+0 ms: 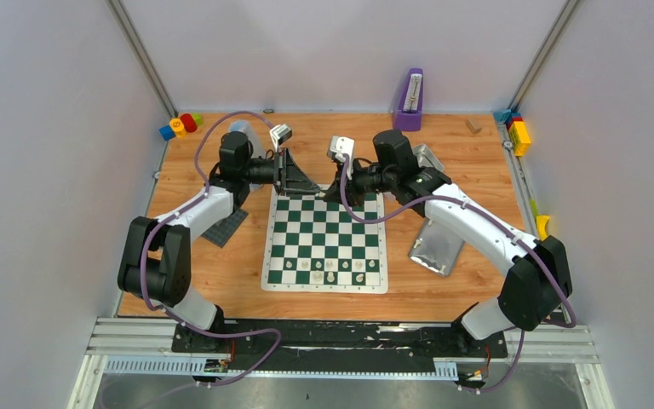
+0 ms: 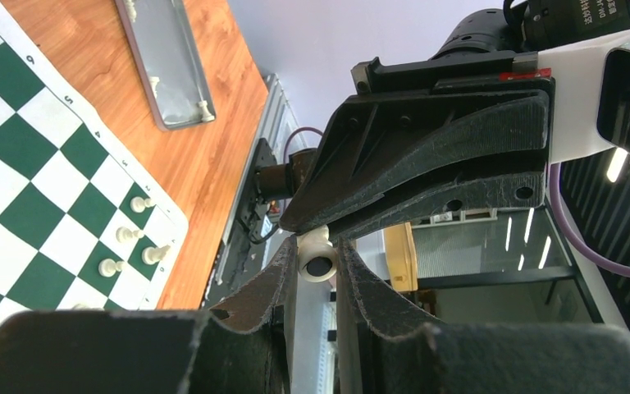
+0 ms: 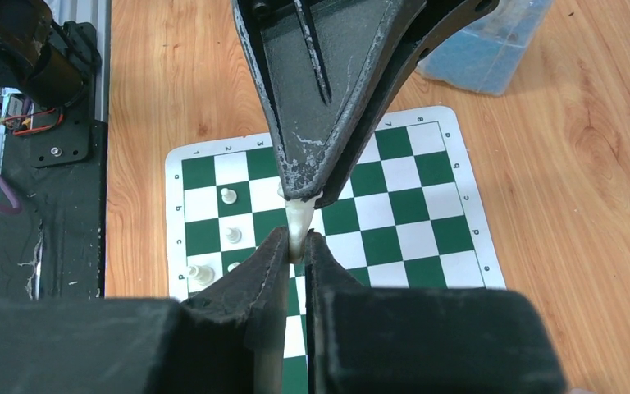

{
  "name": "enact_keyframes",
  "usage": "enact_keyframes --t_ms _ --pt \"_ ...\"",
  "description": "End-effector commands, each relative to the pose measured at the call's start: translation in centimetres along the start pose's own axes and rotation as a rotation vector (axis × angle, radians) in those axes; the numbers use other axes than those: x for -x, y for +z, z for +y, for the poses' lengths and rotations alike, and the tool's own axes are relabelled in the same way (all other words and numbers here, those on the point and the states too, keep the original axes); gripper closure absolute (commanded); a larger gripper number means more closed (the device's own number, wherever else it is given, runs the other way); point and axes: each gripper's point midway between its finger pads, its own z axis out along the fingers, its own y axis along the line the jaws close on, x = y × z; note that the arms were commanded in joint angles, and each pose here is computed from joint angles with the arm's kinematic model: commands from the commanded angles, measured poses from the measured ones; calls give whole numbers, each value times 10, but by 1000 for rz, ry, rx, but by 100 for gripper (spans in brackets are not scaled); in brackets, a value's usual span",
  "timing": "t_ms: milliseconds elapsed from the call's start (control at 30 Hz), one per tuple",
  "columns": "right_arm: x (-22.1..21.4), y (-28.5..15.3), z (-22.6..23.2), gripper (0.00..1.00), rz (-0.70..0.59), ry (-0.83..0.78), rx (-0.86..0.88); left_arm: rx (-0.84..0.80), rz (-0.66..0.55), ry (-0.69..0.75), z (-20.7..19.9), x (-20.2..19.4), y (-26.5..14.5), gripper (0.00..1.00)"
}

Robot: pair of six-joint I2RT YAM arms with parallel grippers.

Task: Set up the chess pieces on the board
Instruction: Place the chess piece on the chessboard.

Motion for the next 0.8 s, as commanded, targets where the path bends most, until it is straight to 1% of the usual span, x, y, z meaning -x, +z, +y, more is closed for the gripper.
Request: enact_keyframes --t_ms 0,100,200,267,300,333,400,433,467,567,600,633,667,700,733,767 --pt "21 -11 7 94 -33 -60 9 -12 11 65 -7 3 -1 95" --pt "23 -16 10 100 -29 -72 12 5 11 59 -4 2 -1 86" --pt "24 -20 14 100 -26 -77 20 20 9 74 0 2 -2 80" --pt "23 -21 17 100 -24 -76 29 27 8 74 2 3 -1 75" --pt "23 -21 18 100 -23 -75 34 30 7 74 3 3 -1 70" --pt "22 -21 20 100 -21 -74 40 32 6 75 3 3 -1 68" --pt "17 -22 23 100 -9 -70 52 37 4 90 4 4 -2 58" --pt "14 -23 24 100 0 -66 55 43 3 116 3 4 -2 56" --pt "9 -23 26 100 12 -63 59 57 -9 131 5 6 -4 51" --pt "-5 -26 30 100 57 -51 59 139 -34 216 9 8 -14 41" --pt "-10 -26 31 100 77 -45 59 177 -46 206 12 9 -18 37" --pt "-16 -26 32 100 102 -45 58 195 -59 251 11 12 -23 35" --pt "-22 -25 33 100 135 -45 59 226 -69 242 12 13 -28 31" --pt "-28 -22 34 100 174 -43 62 246 -84 282 11 17 -35 30" --pt "-36 -19 37 100 218 -45 67 281 -88 267 10 18 -39 27" --pt "-40 -16 37 100 255 -50 67 311 -96 321 11 22 -47 25"
